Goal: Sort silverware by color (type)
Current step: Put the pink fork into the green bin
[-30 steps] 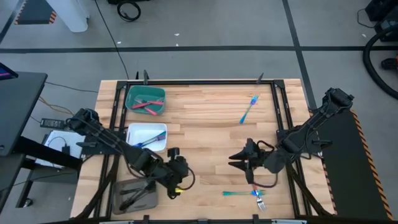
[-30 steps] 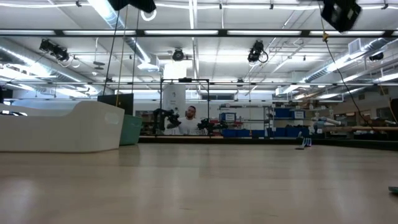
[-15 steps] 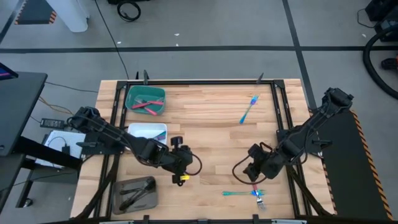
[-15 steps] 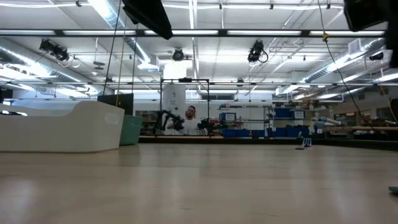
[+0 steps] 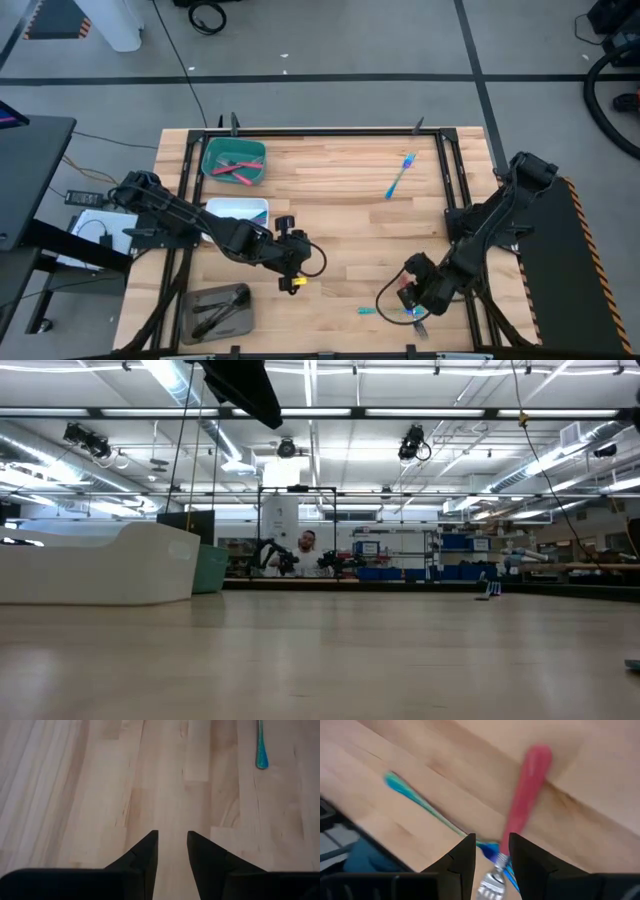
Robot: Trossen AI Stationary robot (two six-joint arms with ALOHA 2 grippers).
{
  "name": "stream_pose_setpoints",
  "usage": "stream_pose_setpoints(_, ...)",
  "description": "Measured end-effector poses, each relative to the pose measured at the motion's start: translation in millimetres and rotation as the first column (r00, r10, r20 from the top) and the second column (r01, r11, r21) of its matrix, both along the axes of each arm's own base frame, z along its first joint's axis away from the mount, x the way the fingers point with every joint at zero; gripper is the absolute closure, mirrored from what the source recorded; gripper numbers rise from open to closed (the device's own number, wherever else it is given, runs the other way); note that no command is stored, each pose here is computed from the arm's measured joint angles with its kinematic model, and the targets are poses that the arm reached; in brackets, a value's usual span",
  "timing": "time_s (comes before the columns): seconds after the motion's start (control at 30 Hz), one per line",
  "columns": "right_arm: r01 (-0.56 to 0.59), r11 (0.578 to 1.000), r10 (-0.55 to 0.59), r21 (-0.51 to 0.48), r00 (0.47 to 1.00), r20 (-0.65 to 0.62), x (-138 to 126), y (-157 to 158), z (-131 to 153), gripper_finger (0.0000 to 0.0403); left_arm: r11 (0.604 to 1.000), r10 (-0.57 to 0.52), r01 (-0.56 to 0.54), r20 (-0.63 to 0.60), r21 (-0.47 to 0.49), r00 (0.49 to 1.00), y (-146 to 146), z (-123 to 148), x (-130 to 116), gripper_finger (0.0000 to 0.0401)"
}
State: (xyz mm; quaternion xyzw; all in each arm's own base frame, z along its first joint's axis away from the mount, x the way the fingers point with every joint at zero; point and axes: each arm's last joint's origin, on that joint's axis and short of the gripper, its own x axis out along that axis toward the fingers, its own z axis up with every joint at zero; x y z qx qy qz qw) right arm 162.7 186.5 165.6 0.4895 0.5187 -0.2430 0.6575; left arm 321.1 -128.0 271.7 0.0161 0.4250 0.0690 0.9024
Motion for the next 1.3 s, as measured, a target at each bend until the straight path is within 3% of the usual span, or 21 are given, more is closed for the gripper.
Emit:
stream_pose_setpoints(0.2,0.013,1.0,-0.014,-0.009,0.995,-0.097,0,8,-20,0.0279,1.0,0.0,0.0,0.0,0.0,1.0,0,0,0,0.0287)
stream_pose_setpoints(0.67,0.003,1.0,-0.004,-0.011,0.987,-0.161,8,13,-41,0.028,1.0,0.005,-0.005,0.007,-0.003,1.0,1,0,1,0.0287)
stream_pose_setpoints(1.03,0.01,0.994,-0.03,-0.106,0.983,-0.183,11,3,-46,0.0283,0.999,-0.025,0.025,0.005,0.021,1.0,1,1,1,0.0287)
stream_pose_setpoints(1.3,-0.013,0.984,-0.015,-0.178,0.987,-0.157,17,-6,-46,0.0341,0.999,-0.027,0.026,0.008,0.021,1.0,1,1,2,0.0287)
